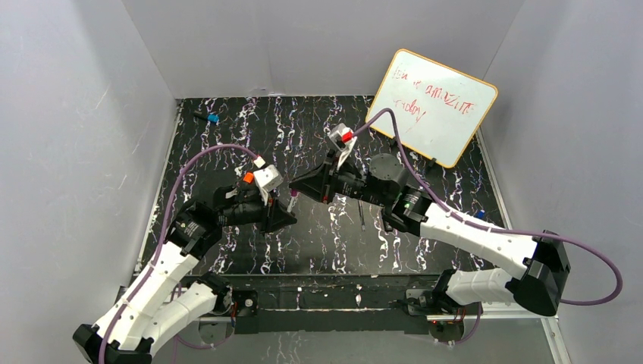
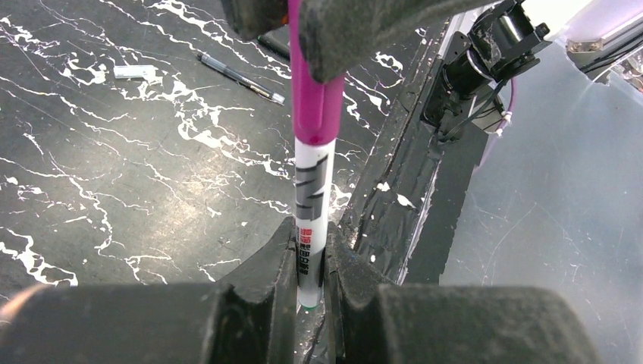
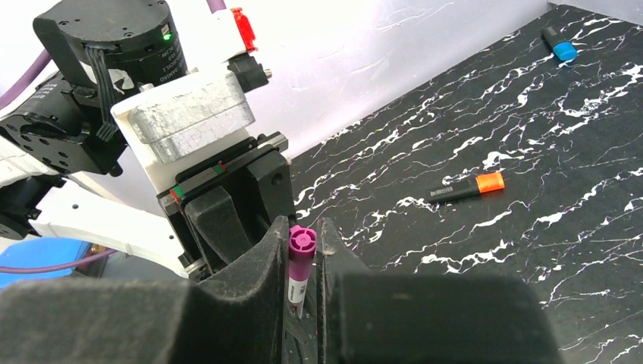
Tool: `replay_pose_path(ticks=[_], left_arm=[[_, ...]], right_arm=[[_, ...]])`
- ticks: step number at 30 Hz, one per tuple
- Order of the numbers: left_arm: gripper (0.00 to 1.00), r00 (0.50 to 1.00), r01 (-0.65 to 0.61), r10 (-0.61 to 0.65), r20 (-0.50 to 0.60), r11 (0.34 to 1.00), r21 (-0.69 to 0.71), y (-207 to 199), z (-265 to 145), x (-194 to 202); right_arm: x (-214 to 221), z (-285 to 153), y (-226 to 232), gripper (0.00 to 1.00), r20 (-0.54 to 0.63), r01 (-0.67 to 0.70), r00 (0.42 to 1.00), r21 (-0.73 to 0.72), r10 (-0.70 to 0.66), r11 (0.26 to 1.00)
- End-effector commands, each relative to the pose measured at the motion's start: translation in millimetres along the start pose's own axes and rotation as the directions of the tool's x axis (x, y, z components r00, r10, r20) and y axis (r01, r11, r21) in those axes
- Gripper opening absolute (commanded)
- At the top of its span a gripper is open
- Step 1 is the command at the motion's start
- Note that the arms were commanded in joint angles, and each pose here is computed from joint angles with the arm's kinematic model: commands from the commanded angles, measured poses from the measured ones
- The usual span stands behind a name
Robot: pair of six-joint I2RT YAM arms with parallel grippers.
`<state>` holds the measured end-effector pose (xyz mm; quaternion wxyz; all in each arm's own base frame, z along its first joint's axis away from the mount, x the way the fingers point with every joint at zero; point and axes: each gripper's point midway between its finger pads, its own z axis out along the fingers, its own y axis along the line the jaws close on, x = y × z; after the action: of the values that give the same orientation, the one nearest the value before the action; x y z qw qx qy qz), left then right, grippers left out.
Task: Insert the pens into the pen caps
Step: Press the pen cap onto the pen.
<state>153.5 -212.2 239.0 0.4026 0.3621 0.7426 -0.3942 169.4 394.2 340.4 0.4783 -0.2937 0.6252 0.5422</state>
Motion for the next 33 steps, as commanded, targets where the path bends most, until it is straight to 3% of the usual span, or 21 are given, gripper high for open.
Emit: replay_pose_path(ticks=[1,16,33], left_arm=[[0.0,0.988,-0.054,0.062,0.14,0.997,-0.062,3.3,-8.9,-46.5],[0.0,0.972,-0.063,0.068,0.225,0.998,-0.031,1.5,-2.1,-74.6],[0.0,0.963,-0.095,0.112,0.243,0.992,-0.08,8.3,-9.8,-90.9]], right_arm=[[40.8,-12.1,-10.8,0.01,-0.1,-0.048,0.994,0.018,0.05,0.999],[61.7,-1.6,-5.2,0.01,-0.099,-0.13,0.987,-0.007,0.129,0.991],[103.9,1.5,11.3,0.01,-0.162,-0.189,0.969,-0.005,0.186,0.982]])
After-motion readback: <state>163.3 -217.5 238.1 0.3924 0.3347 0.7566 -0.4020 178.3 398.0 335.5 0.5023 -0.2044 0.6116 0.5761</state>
